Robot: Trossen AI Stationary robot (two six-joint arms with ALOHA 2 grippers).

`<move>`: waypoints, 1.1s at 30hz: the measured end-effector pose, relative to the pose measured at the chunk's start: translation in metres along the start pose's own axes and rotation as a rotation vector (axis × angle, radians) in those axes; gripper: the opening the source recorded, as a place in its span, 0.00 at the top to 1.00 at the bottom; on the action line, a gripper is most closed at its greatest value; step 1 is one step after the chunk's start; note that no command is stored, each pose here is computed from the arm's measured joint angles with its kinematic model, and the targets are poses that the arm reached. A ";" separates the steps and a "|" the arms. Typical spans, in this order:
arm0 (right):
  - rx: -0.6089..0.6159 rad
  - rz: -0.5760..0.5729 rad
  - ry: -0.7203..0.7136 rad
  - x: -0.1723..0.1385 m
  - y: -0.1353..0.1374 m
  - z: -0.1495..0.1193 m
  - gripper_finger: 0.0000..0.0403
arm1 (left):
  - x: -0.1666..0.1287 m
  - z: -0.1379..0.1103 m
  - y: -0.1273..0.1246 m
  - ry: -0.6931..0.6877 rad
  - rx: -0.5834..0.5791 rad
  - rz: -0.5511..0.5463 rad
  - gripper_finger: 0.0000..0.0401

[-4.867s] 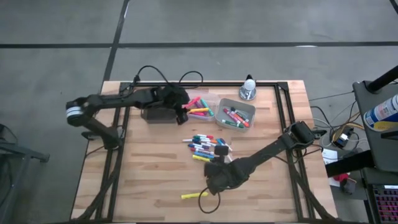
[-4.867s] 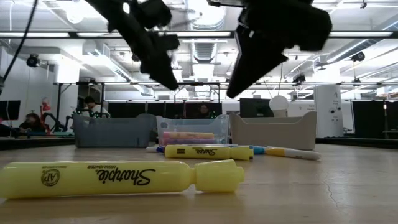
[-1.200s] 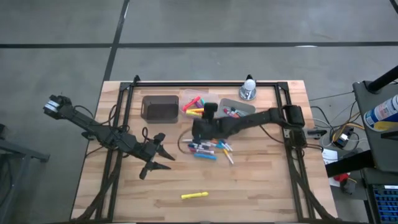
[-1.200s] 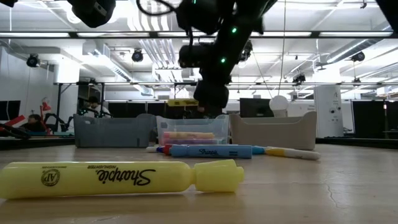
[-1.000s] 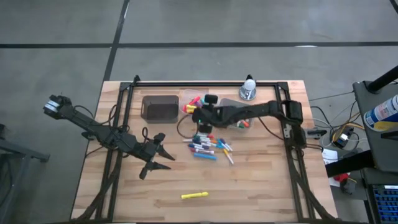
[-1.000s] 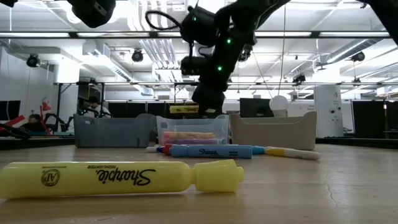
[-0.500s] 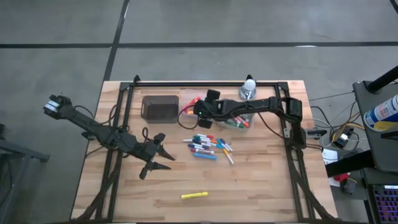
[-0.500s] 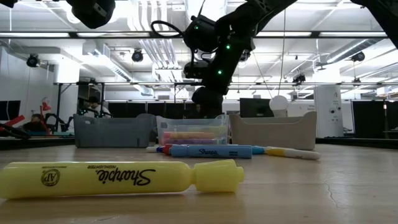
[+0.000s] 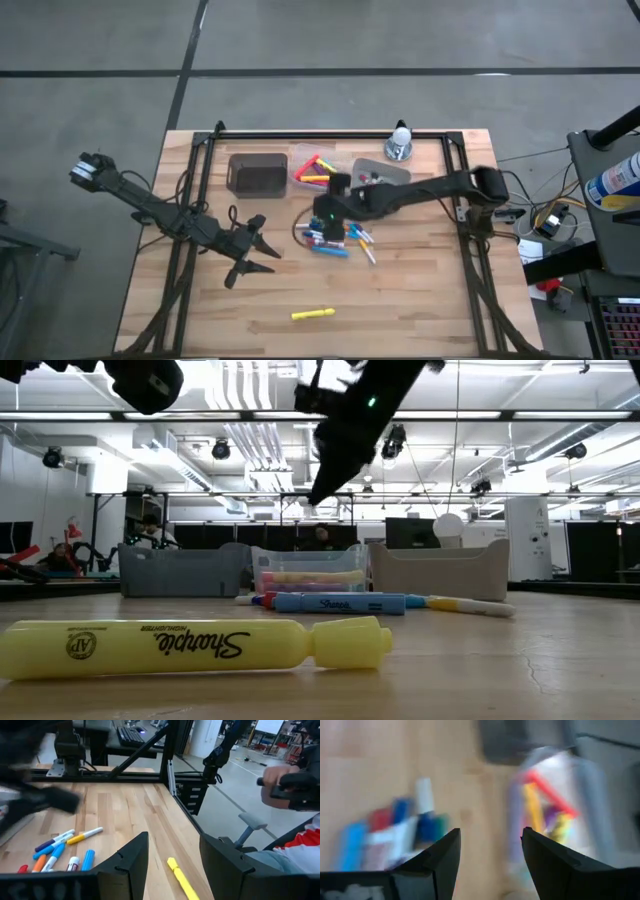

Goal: Pick & Place Markers
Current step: Put the blue highlighter into the transparent bin

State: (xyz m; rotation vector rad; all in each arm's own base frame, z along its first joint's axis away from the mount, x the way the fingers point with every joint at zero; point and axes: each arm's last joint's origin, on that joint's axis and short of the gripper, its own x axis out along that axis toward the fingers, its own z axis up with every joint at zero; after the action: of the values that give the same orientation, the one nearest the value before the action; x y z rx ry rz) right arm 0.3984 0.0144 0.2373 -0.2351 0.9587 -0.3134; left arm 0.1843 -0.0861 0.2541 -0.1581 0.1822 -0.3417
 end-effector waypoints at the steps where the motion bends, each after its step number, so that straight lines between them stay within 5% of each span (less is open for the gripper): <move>1: 0.001 0.034 0.010 -0.004 0.008 -0.002 0.50 | 0.000 0.000 0.000 -0.001 0.000 0.000 0.58; 13: 0.024 0.147 0.043 -0.024 0.080 -0.028 0.50 | 0.000 0.001 0.000 -0.015 0.001 -0.003 0.58; 33: 0.123 0.212 0.012 0.004 0.105 -0.078 0.50 | 0.000 0.003 -0.001 -0.030 0.010 -0.005 0.58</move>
State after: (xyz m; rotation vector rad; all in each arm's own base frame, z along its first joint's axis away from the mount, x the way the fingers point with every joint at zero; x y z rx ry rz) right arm 0.3526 0.1060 0.1557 -0.0183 0.9637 -0.1784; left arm 0.1847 -0.0862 0.2570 -0.1542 0.1507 -0.3454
